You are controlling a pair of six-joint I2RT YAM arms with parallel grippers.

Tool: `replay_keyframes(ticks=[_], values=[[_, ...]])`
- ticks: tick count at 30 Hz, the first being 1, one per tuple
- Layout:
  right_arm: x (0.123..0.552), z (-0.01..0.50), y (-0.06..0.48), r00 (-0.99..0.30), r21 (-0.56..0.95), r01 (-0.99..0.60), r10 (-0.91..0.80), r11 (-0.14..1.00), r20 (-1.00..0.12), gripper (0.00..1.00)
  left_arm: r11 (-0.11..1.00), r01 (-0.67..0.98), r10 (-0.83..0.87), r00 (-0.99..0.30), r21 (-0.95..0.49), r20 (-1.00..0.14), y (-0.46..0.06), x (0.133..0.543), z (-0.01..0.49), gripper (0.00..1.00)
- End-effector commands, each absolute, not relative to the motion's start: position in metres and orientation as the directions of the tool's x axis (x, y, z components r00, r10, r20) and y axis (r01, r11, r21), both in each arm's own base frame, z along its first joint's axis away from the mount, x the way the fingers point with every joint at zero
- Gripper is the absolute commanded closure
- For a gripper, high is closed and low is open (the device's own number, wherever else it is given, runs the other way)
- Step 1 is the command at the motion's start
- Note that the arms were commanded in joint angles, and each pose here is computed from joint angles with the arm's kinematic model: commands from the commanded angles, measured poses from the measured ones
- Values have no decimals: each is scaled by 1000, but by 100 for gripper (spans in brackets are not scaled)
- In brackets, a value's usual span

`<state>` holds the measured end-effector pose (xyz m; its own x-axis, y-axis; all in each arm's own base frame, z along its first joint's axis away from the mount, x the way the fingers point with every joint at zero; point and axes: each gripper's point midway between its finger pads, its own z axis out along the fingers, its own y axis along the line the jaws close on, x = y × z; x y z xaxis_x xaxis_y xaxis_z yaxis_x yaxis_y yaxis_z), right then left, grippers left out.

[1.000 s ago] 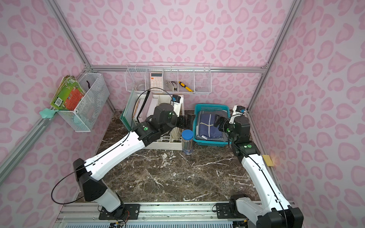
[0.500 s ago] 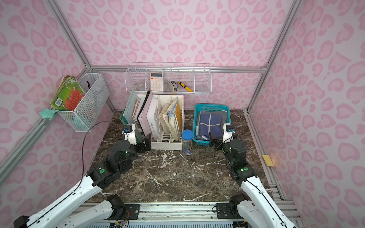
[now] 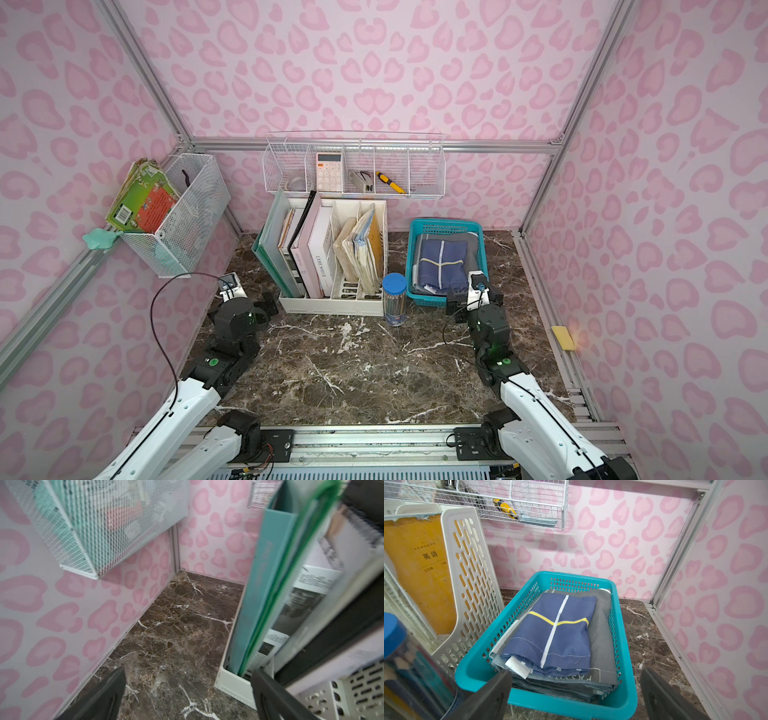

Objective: Put the folded pillowcase in the basket
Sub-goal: Reset both arms

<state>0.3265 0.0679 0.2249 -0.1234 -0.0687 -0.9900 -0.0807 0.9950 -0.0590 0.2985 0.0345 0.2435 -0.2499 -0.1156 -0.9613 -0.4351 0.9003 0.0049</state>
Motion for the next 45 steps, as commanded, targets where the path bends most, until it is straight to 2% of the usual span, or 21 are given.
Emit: replay_keyframes(ticks=[1,6,9,17,22,25,31,36,38,41,45], values=[[329,228,59,-93,-66,-34,-68,997,-993,1,895,-441,-190,-239,-68,-952,40,303,230,1],[328,206,40,-116,-61,34,-56,998,-992,1,851,-518,-232,-221,-87,-947,68,307,177,1],[332,193,32,-134,-73,52,-66,996,-989,1,866,-496,-200,-223,-65,-954,77,308,154,1],[334,170,24,-70,-101,91,-94,991,-993,1,898,-439,-165,-261,-36,-951,84,314,129,1],[336,155,21,-55,-125,96,-120,987,-991,2,942,-322,-185,-273,-91,-944,72,336,124,1],[333,164,22,24,-149,92,-152,985,-988,1,952,-281,-196,-253,-122,-947,71,345,124,1],[337,164,16,34,-148,60,-150,987,-988,1,965,-207,-208,-243,-159,-947,65,362,116,1],[344,151,6,30,-111,42,-112,993,-993,1,992,-32,-130,-276,-126,-952,42,390,94,1],[347,150,5,50,-112,47,-114,993,-992,1,989,-50,-145,-310,-136,-940,45,391,91,1],[358,137,-3,-47,-91,76,-88,993,-995,1,979,-130,-200,-408,-160,-891,55,394,85,1],[365,137,-14,-48,-75,143,-69,987,-996,1,986,-86,-166,-387,-143,-907,51,398,87,1]])
